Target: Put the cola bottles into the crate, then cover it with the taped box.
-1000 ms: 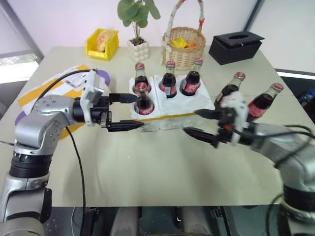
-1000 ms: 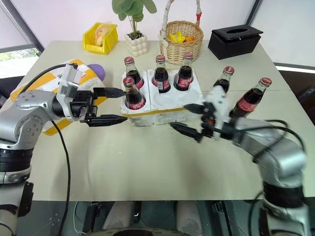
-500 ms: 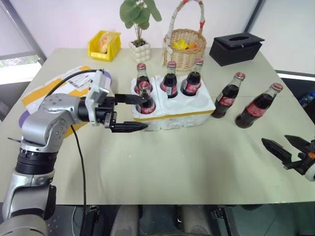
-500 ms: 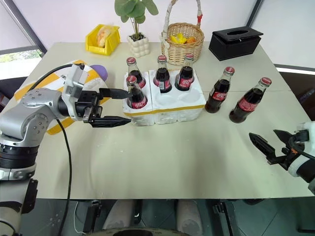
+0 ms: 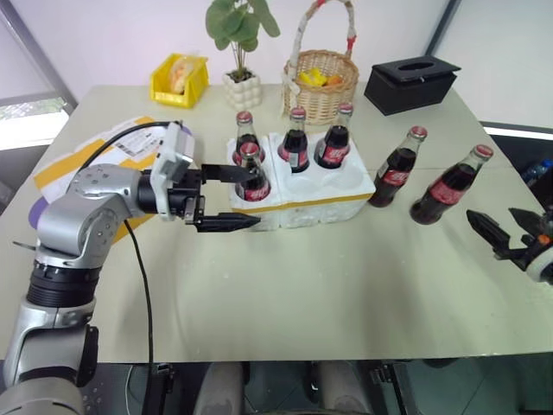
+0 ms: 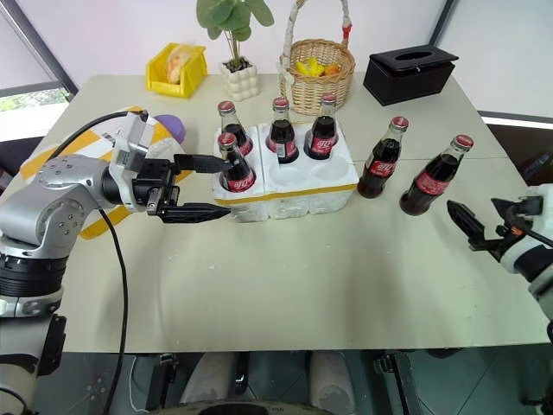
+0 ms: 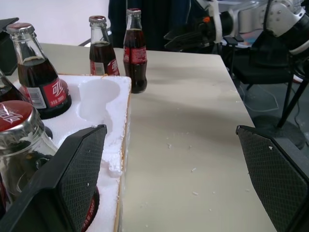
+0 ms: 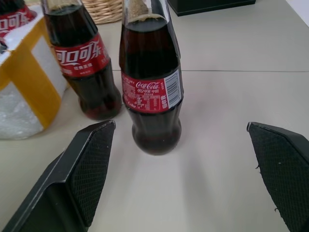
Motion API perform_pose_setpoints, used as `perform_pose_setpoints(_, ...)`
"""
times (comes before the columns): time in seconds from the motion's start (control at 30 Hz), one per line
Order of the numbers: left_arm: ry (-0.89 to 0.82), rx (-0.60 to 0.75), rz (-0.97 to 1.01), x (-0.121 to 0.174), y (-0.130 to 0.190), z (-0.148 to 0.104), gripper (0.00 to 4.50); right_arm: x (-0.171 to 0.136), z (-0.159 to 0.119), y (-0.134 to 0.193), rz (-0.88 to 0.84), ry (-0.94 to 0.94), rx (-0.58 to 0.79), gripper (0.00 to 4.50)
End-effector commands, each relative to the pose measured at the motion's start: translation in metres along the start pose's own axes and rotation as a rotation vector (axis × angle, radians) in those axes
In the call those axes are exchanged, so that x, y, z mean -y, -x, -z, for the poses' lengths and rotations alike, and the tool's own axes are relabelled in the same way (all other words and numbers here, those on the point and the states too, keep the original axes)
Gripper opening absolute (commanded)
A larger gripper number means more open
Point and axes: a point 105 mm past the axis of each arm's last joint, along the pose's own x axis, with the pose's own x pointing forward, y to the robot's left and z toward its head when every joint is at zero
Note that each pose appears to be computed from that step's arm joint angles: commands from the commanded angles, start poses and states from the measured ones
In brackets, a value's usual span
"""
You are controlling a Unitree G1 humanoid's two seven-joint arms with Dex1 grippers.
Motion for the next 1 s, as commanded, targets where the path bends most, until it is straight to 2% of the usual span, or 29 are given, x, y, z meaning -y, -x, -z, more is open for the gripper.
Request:
perform_pose_setpoints(0.03,-0.039,0.004,-0.003,0.003,0.002,-0.009,4.50,0.005,-0.017,-0.010,0.021,0.053,0.054,4.47)
perform_pose_setpoints(0.47,-0.043,-0.001,-0.019,0.003,0.004,-0.011,4.50,-0.006,-0.025,-0.042,-0.029,0.073,0.083,4.47)
perform_pose_setpoints(1.0,-0.054,0.002,-0.025,0.001,0.004,-0.014,4.50,-0.012,-0.013,-0.067,-0.059,0.105,0.088,4.47)
